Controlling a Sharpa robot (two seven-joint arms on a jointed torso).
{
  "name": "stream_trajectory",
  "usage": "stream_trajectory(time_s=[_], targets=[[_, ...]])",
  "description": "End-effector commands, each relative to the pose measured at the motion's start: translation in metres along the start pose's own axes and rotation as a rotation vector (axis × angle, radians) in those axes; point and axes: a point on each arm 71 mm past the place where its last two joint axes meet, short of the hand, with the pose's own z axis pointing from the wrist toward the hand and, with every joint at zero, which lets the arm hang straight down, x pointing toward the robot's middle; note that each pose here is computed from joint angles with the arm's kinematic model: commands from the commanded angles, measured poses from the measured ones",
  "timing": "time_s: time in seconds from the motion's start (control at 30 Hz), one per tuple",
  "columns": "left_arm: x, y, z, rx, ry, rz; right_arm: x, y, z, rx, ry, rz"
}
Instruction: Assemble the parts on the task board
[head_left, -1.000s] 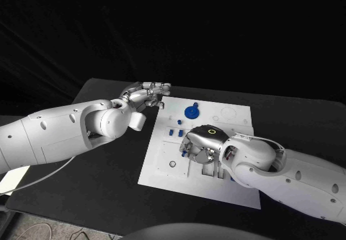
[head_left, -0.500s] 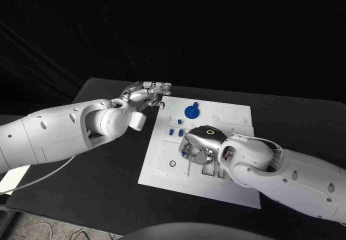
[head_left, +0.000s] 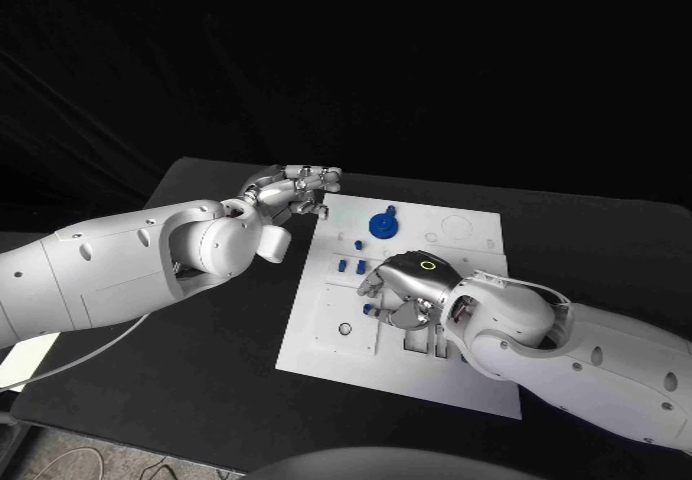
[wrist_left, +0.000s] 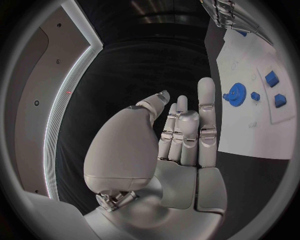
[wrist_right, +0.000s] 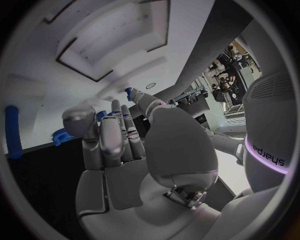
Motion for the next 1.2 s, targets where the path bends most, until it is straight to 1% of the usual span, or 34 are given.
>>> stream_trajectory(time_s=[0.03,0.1,0.23,0.43,0.57,0.73,0.83,0.93,1.2], targets=[[0.002,-0.0004,0.0001,0.001,0.024,-0.004,-0.009,0.003,-0.006,-0.018,-0.078,0.009],[0.0016,-0.0004,0.0,0.001,0.024,-0.004,-0.012,0.002,-0.01,-0.016,-0.088,0.009],[0.0005,-0.0005,-0.0005,0.0,0.021,-0.003,-0.025,-0.008,-0.026,0.018,-0.103,0.017],[0.0,-0.0013,-0.0035,0.0,0.021,-0.003,-0.052,-0.04,-0.05,0.121,-0.106,0.015],[0.0007,-0.0016,-0.0054,0.0,0.024,-0.004,-0.063,-0.059,-0.062,0.178,-0.101,-0.016],[0.0012,-0.0018,-0.0068,-0.002,0.027,-0.005,-0.066,-0.073,-0.069,0.221,-0.059,-0.053],[0.0011,-0.0018,-0.0072,-0.002,0.027,-0.005,-0.065,-0.077,-0.071,0.234,-0.032,-0.066],[0.0002,-0.0018,-0.0074,-0.002,0.026,-0.005,-0.063,-0.078,-0.07,0.241,-0.002,-0.074],[-0.0006,-0.0017,-0.0076,-0.002,0.024,-0.004,-0.059,-0.078,-0.066,0.246,0.039,-0.087]])
